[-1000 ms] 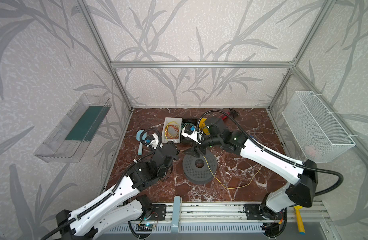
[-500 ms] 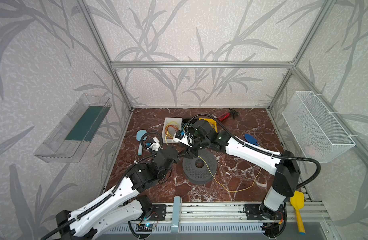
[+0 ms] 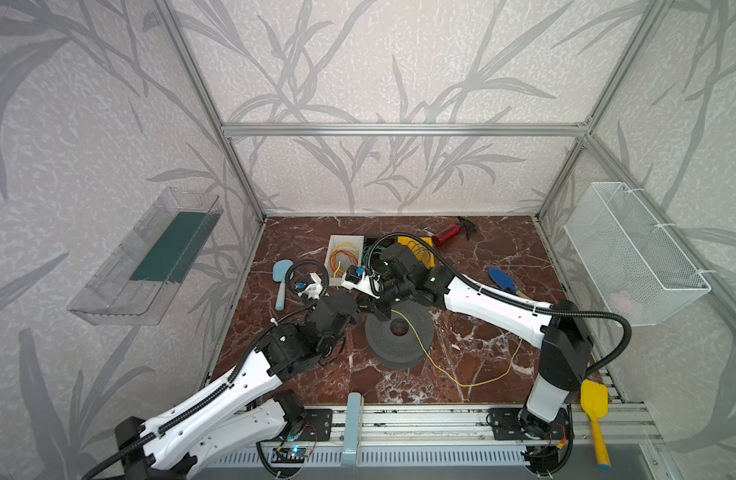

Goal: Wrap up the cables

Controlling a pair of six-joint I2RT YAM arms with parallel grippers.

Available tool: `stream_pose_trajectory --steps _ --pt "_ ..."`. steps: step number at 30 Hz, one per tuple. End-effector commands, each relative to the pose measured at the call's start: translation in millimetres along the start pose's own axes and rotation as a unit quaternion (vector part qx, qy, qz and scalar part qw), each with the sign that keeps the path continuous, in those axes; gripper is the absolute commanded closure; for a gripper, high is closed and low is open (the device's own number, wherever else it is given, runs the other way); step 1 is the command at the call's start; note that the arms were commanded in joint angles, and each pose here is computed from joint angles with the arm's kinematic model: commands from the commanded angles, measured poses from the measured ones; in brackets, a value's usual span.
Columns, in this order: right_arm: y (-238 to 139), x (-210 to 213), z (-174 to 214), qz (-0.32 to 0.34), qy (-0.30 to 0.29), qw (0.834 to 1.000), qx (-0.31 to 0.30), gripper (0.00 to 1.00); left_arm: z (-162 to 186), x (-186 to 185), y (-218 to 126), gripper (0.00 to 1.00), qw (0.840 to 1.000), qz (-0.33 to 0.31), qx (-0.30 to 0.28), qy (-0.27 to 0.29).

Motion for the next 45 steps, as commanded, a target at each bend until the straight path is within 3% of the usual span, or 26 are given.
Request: stream_pose_trajectory --steps 1,4,6,9,12,19,23,27,29,33,37,41,45 --pt "-6.4 -3.1 -9.2 0.020 -0.008 0.999 -0.024 1.00 1.8 -7.4 -5.3 0.95 1.000 0.000 0.021 0.017" --pt "-8.9 -3.2 -4.8 0.027 0.006 0.999 -0.020 1.00 -5.1 -8.3 -10.2 0.73 0.999 -0.008 0.021 0.034" --pt "-14.0 -4.0 -1.6 0.029 0.023 0.999 -0.021 1.00 -12.2 -6.3 -13.1 0.65 0.998 -0.020 0.024 0.049" --pt "-25.0 -5.1 0.4 0.029 0.052 0.998 -0.038 1.00 -24.7 -2.0 -18.0 0.37 0.997 -0.040 0.040 0.057" --pt "-36.9 -12.5 5.4 0.036 0.091 0.993 -0.058 1.00 -35.2 2.9 -29.2 0.28 0.995 -0.049 0.039 0.071" --pt "-62.2 -11.5 10.6 0.034 0.135 0.987 -0.075 1.00 -74.8 12.8 -61.7 0.29 0.986 -0.108 -0.018 0.125" --pt "-69.2 1.1 12.3 0.006 0.143 0.986 -0.089 1.00 -56.3 -3.8 -43.9 0.30 0.987 -0.024 0.075 0.141" --pt "-77.5 15.6 13.5 -0.046 0.152 0.980 -0.122 1.00 -15.7 -10.4 -10.2 0.30 0.965 0.046 0.229 0.119" --pt "-82.4 20.8 13.8 -0.073 0.157 0.974 -0.143 1.00 -0.6 -6.5 2.7 0.35 0.953 0.054 0.273 0.117" --pt "-88.4 20.3 20.0 -0.098 0.186 0.964 -0.160 1.00 7.7 16.4 19.7 0.43 0.952 0.028 0.281 0.121" --pt "-96.4 20.3 22.8 -0.086 0.182 0.966 -0.164 1.00 24.7 40.0 38.8 0.39 0.941 0.007 0.321 0.112" --pt "-99.9 23.6 20.8 -0.096 0.170 0.966 -0.171 1.00 35.4 55.6 51.3 0.32 0.937 0.014 0.331 0.108" --pt "-100.4 24.2 18.9 -0.105 0.163 0.965 -0.176 1.00 48.2 63.3 61.2 0.31 0.929 0.035 0.357 0.094"
Point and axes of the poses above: each gripper's point midway between its finger pads, its own y axis out along the fingers, its own x axis along the line the jaws close on, z = x × y, the point moved 5 cm from there along -y, back along the fingers, and after that the axes turned 13 degrees about -y, right-handed, at the moved point
